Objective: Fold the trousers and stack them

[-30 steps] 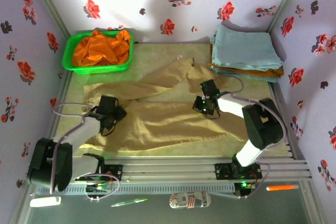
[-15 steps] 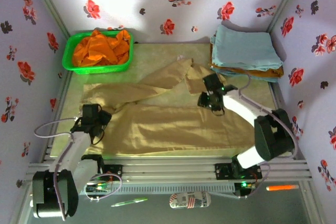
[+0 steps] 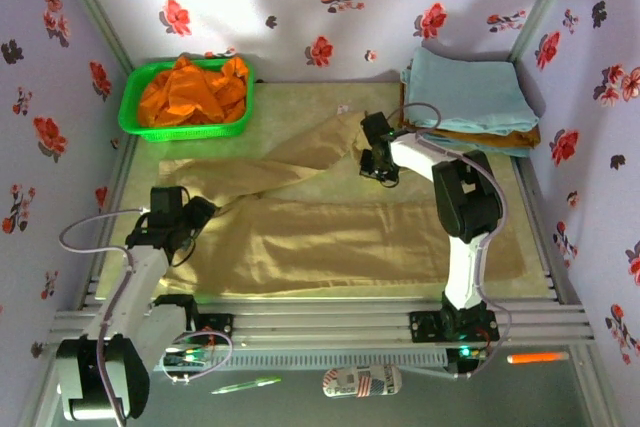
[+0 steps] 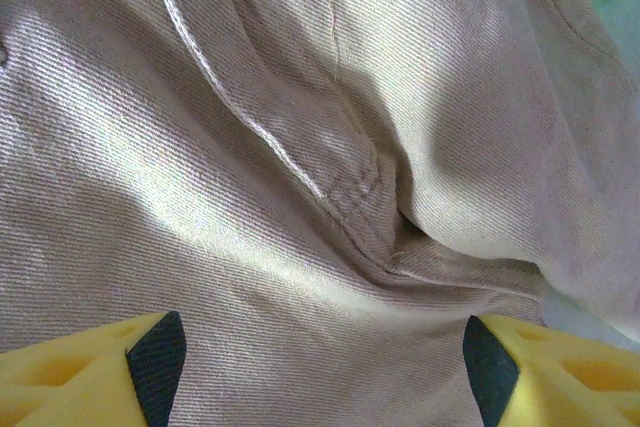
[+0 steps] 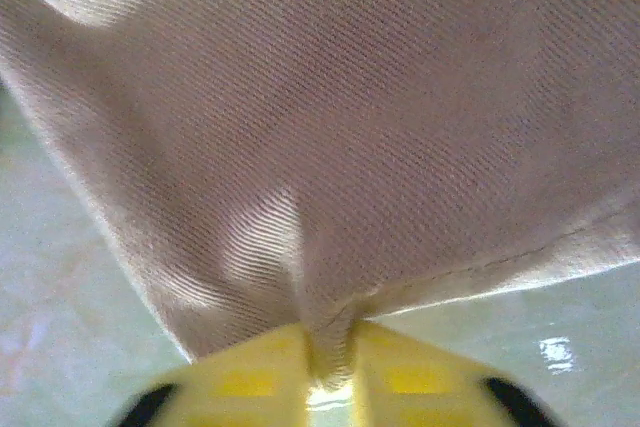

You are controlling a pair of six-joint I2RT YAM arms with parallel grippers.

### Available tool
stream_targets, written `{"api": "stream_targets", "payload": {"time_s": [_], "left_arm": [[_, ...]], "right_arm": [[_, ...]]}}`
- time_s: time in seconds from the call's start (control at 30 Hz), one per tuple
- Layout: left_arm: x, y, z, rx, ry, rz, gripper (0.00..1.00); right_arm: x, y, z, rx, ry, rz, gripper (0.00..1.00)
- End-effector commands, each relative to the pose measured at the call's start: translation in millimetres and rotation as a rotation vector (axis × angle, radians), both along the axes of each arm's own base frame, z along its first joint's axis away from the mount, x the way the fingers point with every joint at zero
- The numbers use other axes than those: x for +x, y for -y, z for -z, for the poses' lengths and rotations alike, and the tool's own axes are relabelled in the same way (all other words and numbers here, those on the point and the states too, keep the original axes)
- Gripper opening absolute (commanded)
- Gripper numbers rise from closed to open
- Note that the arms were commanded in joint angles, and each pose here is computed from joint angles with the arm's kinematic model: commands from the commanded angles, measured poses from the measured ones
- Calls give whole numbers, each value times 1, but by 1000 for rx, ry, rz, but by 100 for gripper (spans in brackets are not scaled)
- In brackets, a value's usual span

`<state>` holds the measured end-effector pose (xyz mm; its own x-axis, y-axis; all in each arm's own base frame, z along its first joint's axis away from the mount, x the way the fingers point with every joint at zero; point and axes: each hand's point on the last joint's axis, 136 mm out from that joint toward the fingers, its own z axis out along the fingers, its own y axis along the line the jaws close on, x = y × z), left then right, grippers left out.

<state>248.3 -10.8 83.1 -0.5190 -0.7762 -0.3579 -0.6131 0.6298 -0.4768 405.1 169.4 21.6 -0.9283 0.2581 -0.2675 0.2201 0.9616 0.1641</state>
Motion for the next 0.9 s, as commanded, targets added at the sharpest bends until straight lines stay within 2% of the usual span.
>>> {"api": "stream_targets", "payload": {"time_s": [0.0, 0.27, 0.37, 0.6, 0.73, 0.87], "left_arm": [[-1, 3, -3, 14, -2, 40, 77], [11, 6, -19, 38, 36, 98, 74], [19, 14, -30, 40, 55, 148, 73], [44, 53, -62, 113, 91, 332, 72], [62, 87, -72, 184, 96, 483, 72], [84, 131, -60, 295, 56, 648, 74]], "right_arm": [[-24, 32, 15, -62, -51, 47, 0], [-77, 105, -38, -129, 43, 133, 0], [-93, 141, -44, -102, 35, 232, 0], [-121, 215, -50, -177, 36, 474, 0], [-127, 234, -60, -165, 113, 585, 0], [-112, 221, -61, -72, 131, 563, 0]]}}
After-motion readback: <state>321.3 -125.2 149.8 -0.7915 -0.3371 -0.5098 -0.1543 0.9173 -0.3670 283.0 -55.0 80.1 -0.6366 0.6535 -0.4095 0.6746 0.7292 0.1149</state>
